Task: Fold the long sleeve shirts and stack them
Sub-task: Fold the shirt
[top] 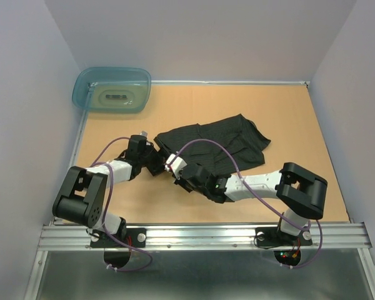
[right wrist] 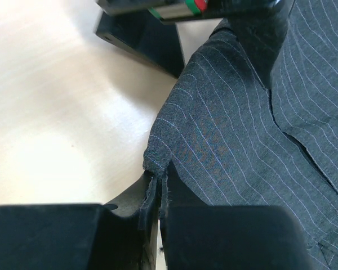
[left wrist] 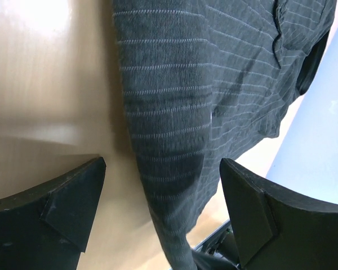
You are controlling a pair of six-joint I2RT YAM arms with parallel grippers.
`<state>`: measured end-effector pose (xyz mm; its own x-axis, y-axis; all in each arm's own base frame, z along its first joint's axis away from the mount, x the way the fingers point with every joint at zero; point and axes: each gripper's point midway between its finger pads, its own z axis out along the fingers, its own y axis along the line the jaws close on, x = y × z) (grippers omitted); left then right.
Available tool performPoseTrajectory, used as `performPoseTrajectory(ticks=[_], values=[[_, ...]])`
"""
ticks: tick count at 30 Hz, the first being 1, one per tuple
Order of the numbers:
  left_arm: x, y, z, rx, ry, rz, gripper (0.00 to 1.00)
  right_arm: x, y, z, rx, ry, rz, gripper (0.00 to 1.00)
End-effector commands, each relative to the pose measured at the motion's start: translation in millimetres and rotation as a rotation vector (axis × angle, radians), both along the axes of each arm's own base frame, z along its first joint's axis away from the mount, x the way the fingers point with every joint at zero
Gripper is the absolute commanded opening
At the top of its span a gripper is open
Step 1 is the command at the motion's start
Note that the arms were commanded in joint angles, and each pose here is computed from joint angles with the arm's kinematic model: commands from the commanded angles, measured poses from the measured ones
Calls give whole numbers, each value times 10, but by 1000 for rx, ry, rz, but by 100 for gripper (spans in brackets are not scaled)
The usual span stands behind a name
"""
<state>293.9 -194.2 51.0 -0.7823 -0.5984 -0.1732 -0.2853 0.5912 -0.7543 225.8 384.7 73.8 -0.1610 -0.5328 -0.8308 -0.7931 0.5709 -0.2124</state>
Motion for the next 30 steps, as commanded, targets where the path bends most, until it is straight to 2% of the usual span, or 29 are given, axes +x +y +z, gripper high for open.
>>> performPoseTrajectory(ticks=[1, 7, 15, 18, 19, 21, 23, 24, 25, 26, 27, 28, 30], values=[[122, -92, 108, -60, -82, -16, 93, -40, 155, 290, 129, -9, 12, 1], [150, -83, -4, -72, -80, 9, 89, -74, 157, 257, 134, 11, 18, 1], [178, -1, -158, -54, -65, 48, 74, -109, 134, 214, 133, 28, 21, 1], [167, 16, -187, -45, -65, 50, 63, -117, 135, 220, 138, 33, 20, 1], [151, 25, -196, -38, -69, 46, 53, -119, 142, 226, 142, 37, 20, 1], [136, 33, -196, -34, -72, 45, 43, -123, 152, 235, 148, 42, 19, 1], [123, 35, -142, -34, -94, 35, 15, -109, 163, 261, 158, 43, 8, 1], [118, 37, -148, -31, -93, 32, 15, -107, 167, 268, 160, 42, 8, 1], [109, 47, -123, -28, -96, 31, 6, -102, 166, 278, 179, 59, -17, 7], [102, 48, -108, -20, -100, 24, 3, -96, 170, 302, 187, 60, -25, 11], [118, 60, -82, -6, -113, 17, 1, -86, 162, 333, 194, 60, -33, 17], [86, 90, -76, 17, -103, 17, 0, -73, 159, 368, 208, 66, -49, 31], [113, 131, -12, 54, -112, 19, 0, -14, 125, 440, 215, 86, -81, 46]])
